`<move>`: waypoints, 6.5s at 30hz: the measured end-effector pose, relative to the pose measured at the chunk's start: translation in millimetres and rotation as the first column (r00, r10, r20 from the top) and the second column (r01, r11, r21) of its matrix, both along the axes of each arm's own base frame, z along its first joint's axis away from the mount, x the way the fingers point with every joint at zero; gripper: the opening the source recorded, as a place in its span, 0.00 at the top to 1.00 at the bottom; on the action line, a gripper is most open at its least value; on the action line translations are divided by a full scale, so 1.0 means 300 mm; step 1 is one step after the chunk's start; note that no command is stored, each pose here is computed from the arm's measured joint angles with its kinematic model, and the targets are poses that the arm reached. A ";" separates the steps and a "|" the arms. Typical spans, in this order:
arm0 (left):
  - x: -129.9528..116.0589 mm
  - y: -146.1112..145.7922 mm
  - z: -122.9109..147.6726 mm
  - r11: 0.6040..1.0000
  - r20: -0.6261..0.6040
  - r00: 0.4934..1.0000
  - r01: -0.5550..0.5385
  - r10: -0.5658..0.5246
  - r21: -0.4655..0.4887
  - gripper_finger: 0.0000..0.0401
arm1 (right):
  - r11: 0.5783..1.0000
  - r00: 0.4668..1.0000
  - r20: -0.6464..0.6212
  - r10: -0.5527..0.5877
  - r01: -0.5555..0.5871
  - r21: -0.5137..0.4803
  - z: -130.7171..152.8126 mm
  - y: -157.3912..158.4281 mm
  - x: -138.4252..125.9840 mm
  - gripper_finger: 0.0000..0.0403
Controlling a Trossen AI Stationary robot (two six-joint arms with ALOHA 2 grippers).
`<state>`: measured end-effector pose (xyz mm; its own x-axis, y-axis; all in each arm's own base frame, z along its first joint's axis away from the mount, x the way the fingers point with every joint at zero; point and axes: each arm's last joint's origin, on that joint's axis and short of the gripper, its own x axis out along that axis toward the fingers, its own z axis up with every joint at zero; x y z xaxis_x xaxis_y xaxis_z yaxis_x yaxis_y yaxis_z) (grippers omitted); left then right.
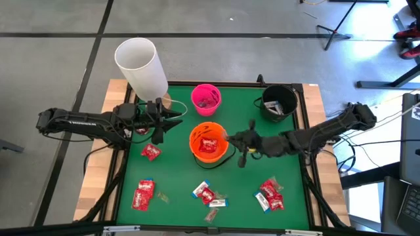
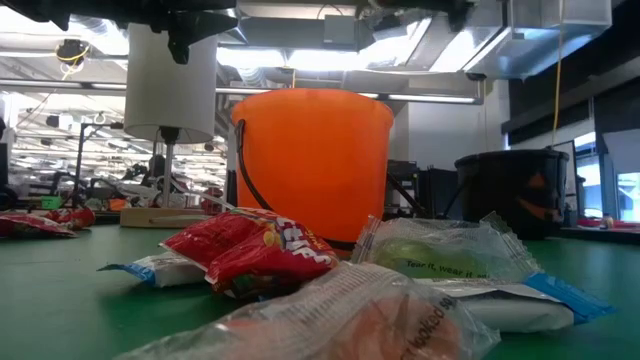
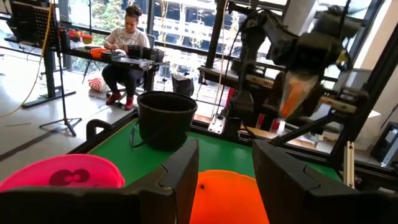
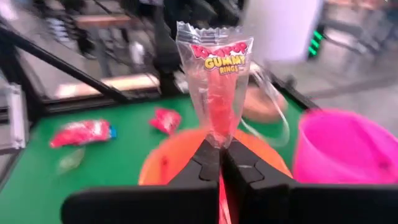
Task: Sort candy
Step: Put the red candy into the pink bucket, then put the red candy into the orange bucket
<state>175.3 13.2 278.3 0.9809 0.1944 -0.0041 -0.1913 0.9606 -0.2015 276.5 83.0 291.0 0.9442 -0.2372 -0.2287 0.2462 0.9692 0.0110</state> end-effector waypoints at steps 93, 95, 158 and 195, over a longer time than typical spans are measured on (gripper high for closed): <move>0.044 -0.235 -0.197 0.976 -0.974 0.137 -0.105 -0.178 -0.193 0.43 | 0.983 0.961 -0.254 -0.109 0.067 -0.168 0.273 -0.317 0.156 0.59; 0.032 -0.229 -0.241 0.966 -0.976 0.097 -0.153 -0.193 -0.207 0.39 | 0.983 0.961 -0.254 -0.109 0.067 -0.168 0.274 -0.317 0.156 0.59; 0.492 -0.142 0.108 0.987 -0.666 0.732 0.154 -0.143 -0.043 0.98 | 0.974 0.999 -0.044 0.024 -0.034 -0.225 0.480 -0.112 0.006 0.59; 0.102 -0.070 -0.101 0.909 -0.998 0.015 -0.413 0.068 0.056 0.58 | 0.961 0.983 -0.171 0.060 -0.103 -0.256 0.437 -0.002 -0.035 0.59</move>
